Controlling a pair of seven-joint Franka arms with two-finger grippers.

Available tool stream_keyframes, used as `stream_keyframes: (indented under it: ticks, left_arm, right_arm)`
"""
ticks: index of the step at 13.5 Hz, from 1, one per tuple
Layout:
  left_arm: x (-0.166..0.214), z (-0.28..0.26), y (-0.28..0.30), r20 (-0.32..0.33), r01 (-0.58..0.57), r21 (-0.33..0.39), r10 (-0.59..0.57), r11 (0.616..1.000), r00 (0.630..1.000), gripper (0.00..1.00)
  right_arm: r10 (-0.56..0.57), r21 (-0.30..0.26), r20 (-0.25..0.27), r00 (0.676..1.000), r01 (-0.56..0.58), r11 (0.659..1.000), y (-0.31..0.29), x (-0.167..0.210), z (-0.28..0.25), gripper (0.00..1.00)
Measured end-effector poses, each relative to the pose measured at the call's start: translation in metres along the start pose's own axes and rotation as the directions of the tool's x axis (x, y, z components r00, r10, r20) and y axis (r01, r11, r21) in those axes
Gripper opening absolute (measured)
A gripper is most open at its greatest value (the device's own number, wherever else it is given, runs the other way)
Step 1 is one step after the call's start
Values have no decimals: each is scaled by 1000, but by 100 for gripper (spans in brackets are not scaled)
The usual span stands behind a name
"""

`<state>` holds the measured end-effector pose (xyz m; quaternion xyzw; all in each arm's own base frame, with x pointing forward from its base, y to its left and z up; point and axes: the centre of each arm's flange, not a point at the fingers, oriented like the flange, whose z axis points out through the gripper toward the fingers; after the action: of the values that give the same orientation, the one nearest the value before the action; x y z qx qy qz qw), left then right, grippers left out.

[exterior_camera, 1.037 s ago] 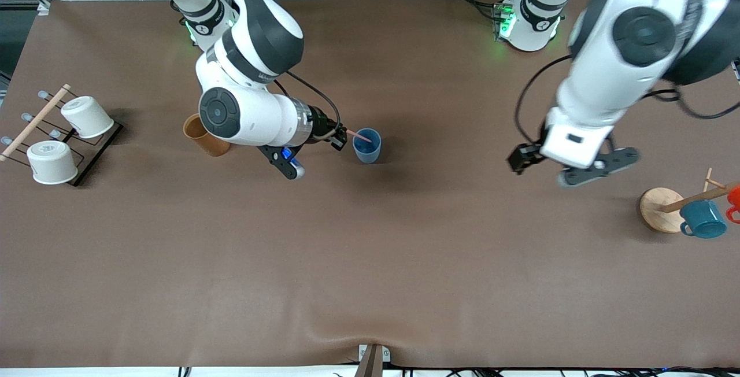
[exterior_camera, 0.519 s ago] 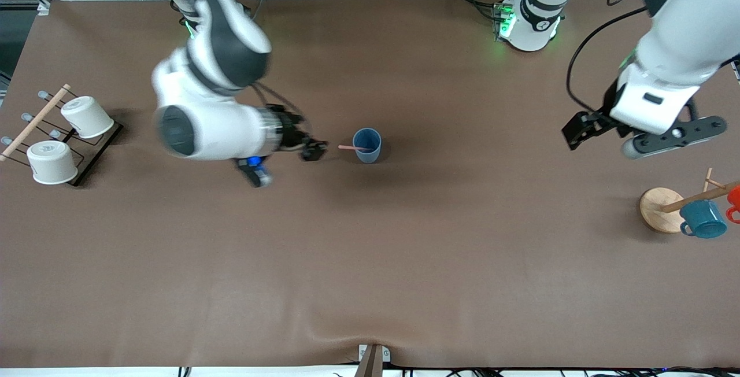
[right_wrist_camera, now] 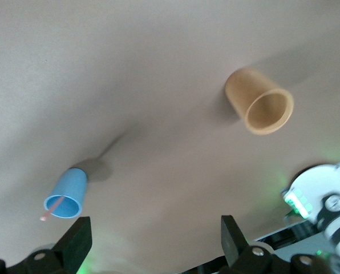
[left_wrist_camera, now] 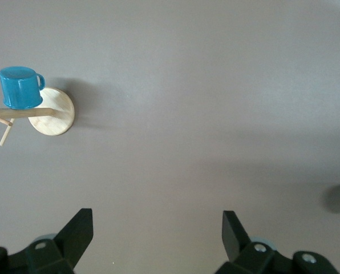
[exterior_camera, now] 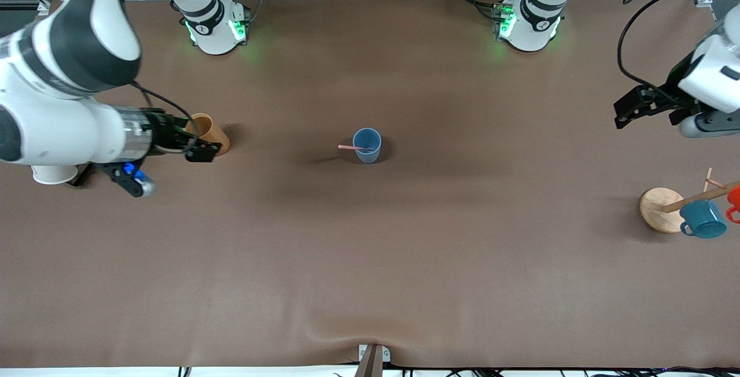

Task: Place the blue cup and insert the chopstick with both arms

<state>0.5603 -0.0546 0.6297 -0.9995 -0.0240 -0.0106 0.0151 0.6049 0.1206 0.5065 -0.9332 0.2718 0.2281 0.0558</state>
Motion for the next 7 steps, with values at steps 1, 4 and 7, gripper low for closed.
stream_keyframes:
  ticks: [1, 4, 7]
  left_arm:
    - [-1, -1, -3, 1, 3, -3, -3, 1000, 1000, 100]
    - [-6, -1, -2, 5, -1, -1, 1, 1000, 1000, 100]
    - [-10, -1, 1, 8, -5, 0, 5, 1000, 1000, 100]
  right_arm:
    - [-52, 10, -1, 999, 52, 999, 21, 14, -8, 100]
    - [-177, -8, -71, 982, 176, 984, 87, 46, -41, 100]
    - [-314, -83, -151, 937, 305, 949, 120, 36, -74, 100]
